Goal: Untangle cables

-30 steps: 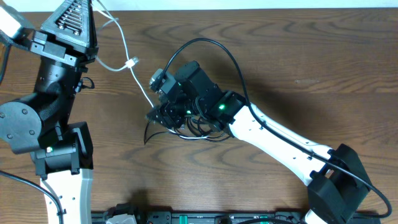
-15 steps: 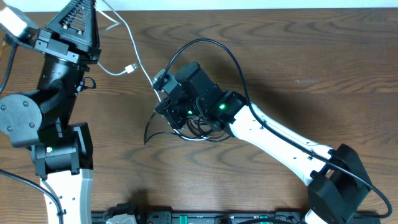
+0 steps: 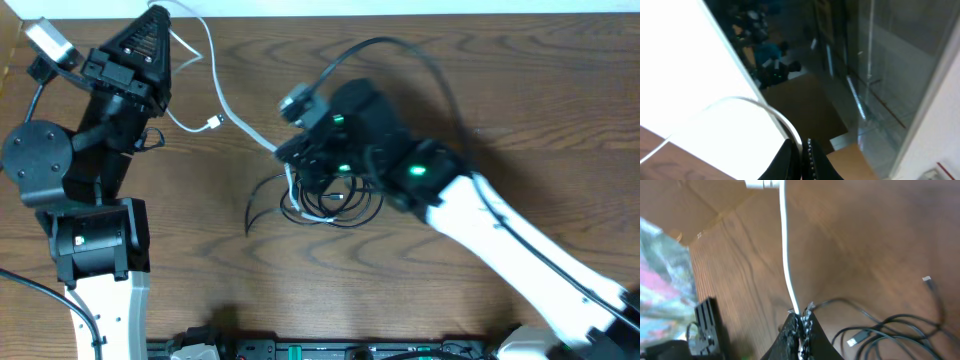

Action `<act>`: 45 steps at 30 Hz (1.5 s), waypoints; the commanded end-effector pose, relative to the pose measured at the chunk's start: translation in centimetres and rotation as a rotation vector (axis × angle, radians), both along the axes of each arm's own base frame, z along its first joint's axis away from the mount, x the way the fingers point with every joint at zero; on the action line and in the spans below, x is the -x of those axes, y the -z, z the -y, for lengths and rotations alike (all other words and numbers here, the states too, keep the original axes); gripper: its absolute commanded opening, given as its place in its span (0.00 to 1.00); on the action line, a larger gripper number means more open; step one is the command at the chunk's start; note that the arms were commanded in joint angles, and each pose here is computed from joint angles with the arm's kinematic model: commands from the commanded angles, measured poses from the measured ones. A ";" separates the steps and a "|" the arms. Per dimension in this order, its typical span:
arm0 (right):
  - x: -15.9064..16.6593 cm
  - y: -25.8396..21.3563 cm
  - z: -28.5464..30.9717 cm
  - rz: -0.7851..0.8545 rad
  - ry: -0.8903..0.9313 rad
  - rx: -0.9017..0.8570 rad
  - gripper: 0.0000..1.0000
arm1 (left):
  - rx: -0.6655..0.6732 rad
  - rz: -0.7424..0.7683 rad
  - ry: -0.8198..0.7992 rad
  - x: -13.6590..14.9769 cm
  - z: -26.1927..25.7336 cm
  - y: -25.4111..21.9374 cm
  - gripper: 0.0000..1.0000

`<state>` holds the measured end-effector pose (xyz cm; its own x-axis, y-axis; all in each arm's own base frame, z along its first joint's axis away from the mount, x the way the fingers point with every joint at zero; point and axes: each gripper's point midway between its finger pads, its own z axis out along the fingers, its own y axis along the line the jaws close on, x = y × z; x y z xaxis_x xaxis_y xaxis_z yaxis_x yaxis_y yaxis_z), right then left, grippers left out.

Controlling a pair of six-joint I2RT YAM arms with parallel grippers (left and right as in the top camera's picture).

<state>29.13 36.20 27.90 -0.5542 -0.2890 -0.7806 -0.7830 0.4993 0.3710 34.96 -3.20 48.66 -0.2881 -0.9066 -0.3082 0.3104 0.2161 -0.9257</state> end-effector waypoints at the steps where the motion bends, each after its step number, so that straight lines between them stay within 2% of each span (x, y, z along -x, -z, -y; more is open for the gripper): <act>1: -0.2 -3.7 2.3 0.048 0.047 -0.053 0.01 | -0.061 0.019 -0.027 0.3 -0.1 -0.3 0.08; 11: 0.1 -10.1 8.3 0.147 0.163 -0.143 0.01 | -0.116 -0.136 -0.092 -0.9 -1.2 3.9 0.08; 19: -0.4 -15.2 12.1 0.274 0.258 -0.245 0.01 | -0.167 -0.355 -0.113 -1.5 -1.8 9.8 0.08; 23: -0.1 -15.5 12.5 0.278 0.254 -0.251 0.01 | -0.161 -0.420 -0.105 -1.8 -1.9 11.5 0.08; 24: 0.1 -15.1 12.2 0.263 0.235 -0.246 0.01 | -0.160 -0.427 -0.104 -1.9 -1.9 11.7 0.08; 27: 0.5 -12.7 11.5 0.204 0.168 -0.188 0.10 | -0.160 -0.437 -0.104 -2.2 -1.9 12.1 0.08; 32: 1.6 -6.2 8.8 0.055 0.004 -0.055 0.33 | -0.158 -0.446 -0.103 -2.4 -2.0 12.4 0.08; 34: 2.4 -3.6 7.3 -0.005 -0.086 -0.013 0.39 | -0.158 -0.449 -0.103 -2.5 -2.0 12.5 0.08; 41: 4.5 4.9 2.6 -0.181 -0.259 0.133 0.45 | -0.158 -0.449 -0.102 -2.5 -2.0 12.5 0.08; 43: 4.8 7.2 1.6 -0.215 -0.278 0.176 0.53 | -0.158 -0.449 -0.102 -2.5 -2.0 12.5 0.08; 45: 5.1 9.0 1.0 -0.243 -0.290 0.212 0.71 | -0.158 -0.449 -0.102 -2.5 -2.0 12.5 0.08</act>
